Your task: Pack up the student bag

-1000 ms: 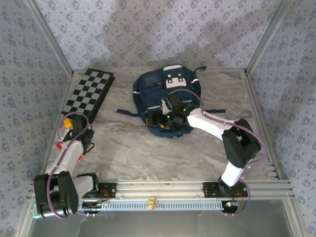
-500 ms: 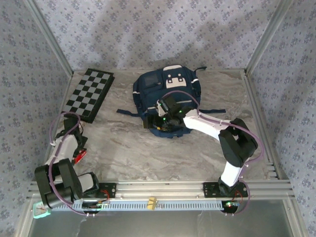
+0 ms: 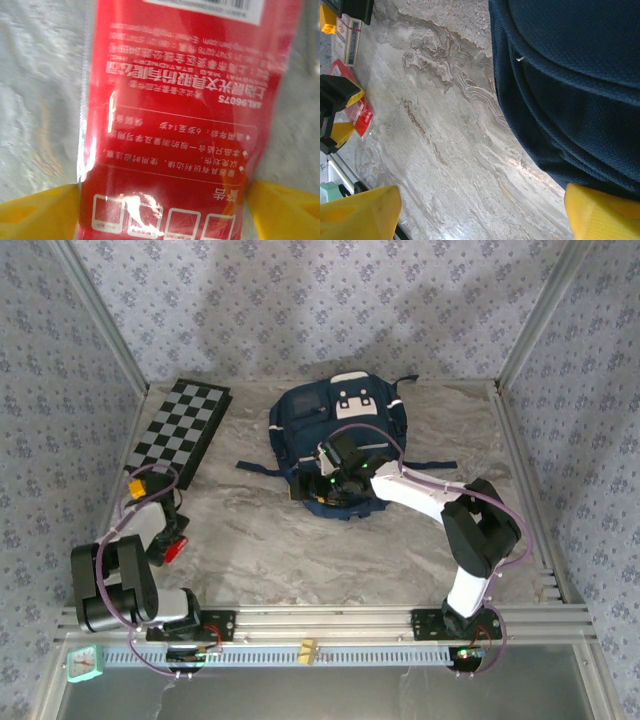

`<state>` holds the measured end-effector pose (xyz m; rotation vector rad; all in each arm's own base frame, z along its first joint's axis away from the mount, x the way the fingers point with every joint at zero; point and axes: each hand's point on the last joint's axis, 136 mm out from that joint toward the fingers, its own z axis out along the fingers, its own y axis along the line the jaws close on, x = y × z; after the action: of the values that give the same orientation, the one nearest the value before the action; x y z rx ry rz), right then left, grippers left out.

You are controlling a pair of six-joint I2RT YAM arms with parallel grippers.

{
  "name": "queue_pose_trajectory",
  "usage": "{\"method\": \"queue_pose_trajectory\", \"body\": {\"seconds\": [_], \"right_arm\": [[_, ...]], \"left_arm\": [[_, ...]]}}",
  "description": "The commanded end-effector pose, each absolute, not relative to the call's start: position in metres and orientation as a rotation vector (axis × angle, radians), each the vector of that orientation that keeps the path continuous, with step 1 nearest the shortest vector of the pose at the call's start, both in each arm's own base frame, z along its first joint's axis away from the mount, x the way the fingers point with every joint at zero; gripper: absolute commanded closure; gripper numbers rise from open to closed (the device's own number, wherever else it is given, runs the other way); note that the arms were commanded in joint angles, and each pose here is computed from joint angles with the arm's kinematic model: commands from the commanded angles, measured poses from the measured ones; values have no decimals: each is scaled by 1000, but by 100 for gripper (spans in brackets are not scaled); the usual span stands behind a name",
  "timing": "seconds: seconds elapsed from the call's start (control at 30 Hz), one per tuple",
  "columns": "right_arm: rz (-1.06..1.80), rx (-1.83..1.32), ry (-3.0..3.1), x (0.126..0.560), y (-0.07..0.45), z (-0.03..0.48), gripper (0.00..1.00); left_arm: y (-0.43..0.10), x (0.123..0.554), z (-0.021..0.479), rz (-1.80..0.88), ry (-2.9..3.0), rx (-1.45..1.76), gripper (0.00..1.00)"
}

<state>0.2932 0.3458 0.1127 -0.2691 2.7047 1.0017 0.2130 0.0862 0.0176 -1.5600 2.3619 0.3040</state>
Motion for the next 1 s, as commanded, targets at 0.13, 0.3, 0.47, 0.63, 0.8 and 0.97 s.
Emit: {"method": "queue_pose_trajectory", "body": {"seconds": [0.13,0.3,0.47,0.63,0.8,0.97], "right_arm": [[1013,-267,2650,306,341,121,14],[972,-230,2686,302,325,109,14],[940,-208,2701,302,317,108,14],[886,-232,2709,297,309,105,14],[836,-246,2745,286,308,101,14],[841,-287,2785,264,338,99,16]], "left_arm": [[23,200,3,152,2590,-1422,29],[-24,212,8,85,2704,-1156,31],[-81,222,18,22,2781,-944,29],[-136,238,27,-163,2811,-850,15],[-126,241,48,-118,2781,-789,0],[-95,242,68,-174,2699,-807,8]]}}
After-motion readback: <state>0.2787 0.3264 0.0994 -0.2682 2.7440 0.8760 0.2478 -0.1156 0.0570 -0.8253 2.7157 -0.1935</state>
